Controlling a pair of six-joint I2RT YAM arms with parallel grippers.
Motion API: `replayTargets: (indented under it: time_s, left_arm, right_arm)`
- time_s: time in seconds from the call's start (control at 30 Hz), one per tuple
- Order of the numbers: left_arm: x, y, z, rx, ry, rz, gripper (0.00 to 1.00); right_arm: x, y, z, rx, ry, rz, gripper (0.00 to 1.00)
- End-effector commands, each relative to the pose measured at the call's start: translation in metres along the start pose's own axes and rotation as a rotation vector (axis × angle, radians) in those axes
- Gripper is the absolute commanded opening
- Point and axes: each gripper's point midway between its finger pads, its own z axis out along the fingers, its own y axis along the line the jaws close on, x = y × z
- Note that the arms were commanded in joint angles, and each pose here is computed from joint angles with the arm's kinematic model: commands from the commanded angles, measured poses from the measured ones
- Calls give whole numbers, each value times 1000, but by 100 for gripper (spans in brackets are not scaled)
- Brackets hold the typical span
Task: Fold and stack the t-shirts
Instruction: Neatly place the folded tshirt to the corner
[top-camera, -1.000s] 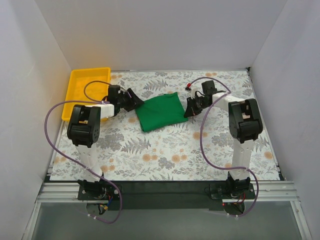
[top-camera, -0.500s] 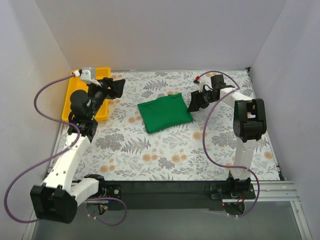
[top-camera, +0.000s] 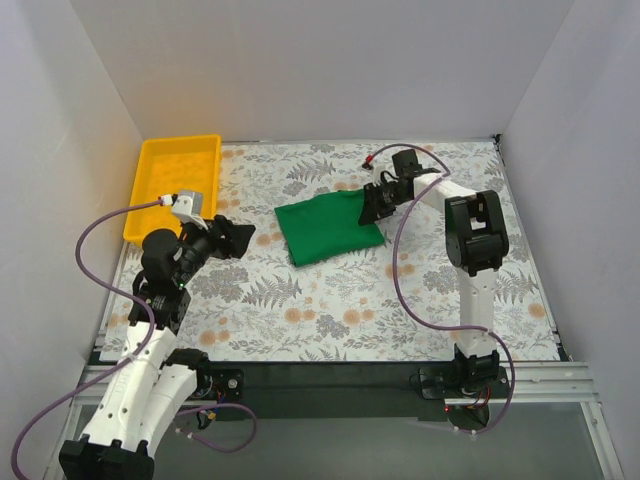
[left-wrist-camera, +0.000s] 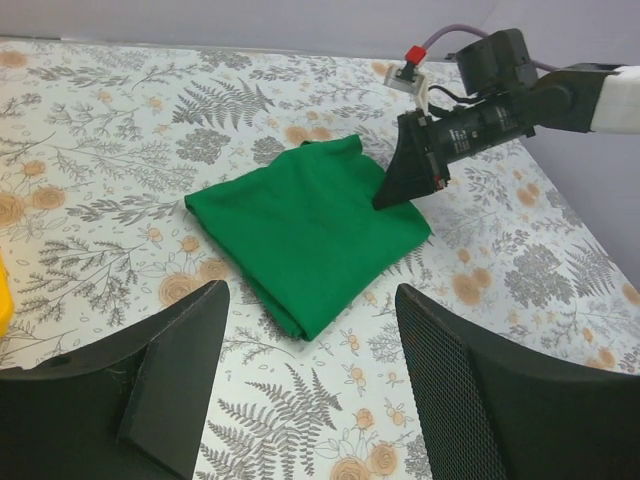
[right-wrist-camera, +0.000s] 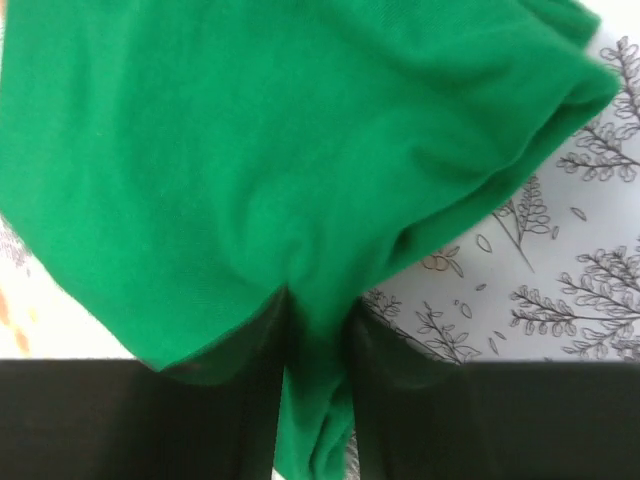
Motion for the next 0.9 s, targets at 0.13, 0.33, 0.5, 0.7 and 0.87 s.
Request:
replayTargets:
  time_s: [0.13,0.33,0.5,0.7,0.87]
  left_arm:
    - [5,-22,-16,93,21,-24,66]
    - [15,-27,-22,129,33,-33,66]
    - [22,-31,-24,155,45,-41,67]
    - [21,-34,-25,169,46,-40,66]
    - [19,-32,-23,154,41,-38,66]
  right_arm:
    - [15,-60,-63,216,-15,98,1]
    - [43,-135,-158,430,-4,114,1]
    - [58,-193,-236,654,13,108,17]
    - [51,-204,-284,817,64,-10,70]
    - [36,-184,-316,898,38,-86,72]
